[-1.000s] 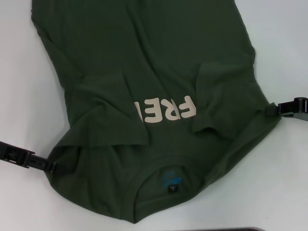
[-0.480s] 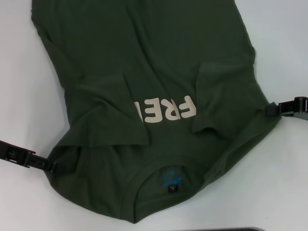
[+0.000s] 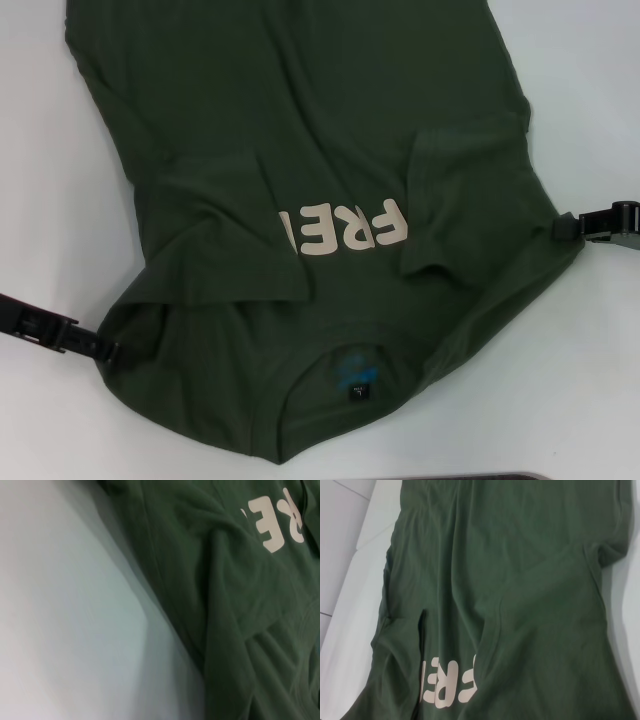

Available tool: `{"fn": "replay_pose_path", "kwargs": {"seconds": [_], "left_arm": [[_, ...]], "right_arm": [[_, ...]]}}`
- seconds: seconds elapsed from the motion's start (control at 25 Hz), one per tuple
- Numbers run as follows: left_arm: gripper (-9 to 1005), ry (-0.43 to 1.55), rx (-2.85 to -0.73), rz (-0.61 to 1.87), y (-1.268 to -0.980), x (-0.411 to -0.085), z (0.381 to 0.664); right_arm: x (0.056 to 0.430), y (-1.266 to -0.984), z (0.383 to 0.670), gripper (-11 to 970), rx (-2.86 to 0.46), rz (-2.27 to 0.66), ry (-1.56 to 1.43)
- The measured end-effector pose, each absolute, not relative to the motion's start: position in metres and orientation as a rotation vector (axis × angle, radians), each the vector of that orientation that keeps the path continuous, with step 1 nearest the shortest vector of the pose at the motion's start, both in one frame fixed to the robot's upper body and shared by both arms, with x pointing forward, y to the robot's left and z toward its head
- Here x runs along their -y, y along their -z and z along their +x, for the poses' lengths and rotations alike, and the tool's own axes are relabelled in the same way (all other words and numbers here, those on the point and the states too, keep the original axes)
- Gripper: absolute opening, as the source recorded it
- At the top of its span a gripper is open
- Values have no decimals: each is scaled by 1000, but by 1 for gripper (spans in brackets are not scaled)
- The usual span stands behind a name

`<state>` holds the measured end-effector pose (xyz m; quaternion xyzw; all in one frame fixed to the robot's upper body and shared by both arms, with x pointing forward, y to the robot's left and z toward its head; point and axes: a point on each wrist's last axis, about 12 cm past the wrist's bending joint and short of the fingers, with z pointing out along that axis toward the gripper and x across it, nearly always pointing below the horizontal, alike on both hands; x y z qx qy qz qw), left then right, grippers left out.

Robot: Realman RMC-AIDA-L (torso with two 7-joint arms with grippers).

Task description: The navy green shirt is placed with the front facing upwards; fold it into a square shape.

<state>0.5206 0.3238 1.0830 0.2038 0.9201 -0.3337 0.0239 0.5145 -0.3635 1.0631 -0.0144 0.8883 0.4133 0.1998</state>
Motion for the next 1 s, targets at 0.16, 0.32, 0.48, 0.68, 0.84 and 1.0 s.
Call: {"fn": "replay_pose_path", "kwargs": {"seconds": [0.16,0.32,0.48,0.68,0.84,1.0], "left_arm": [[708,1021,-2842,617,-1083,-325,522],[669,998,-2841,595,-1081,-327,524],[573,1006,-2840,562,-1081,-332,524],[382,1020,-2829,551,-1080,-333,524],[224,1024,-2830,551,-1080,-333,524],[73,1024,-2833,557,-1079,-332,523]], "right_arm": [[364,-1063,514,36,-2484,-40,-1156],[364,-1063,514,36,-2483,-40,-1156],[364,-1063,514,36,-2483,-42,-1156],[364,-1063,514,35,-2481,-45,-1156],[364,-1063,513,35,-2481,-39,-1157],[365,-1062,512,35,-2481,-37,-1157]]}}
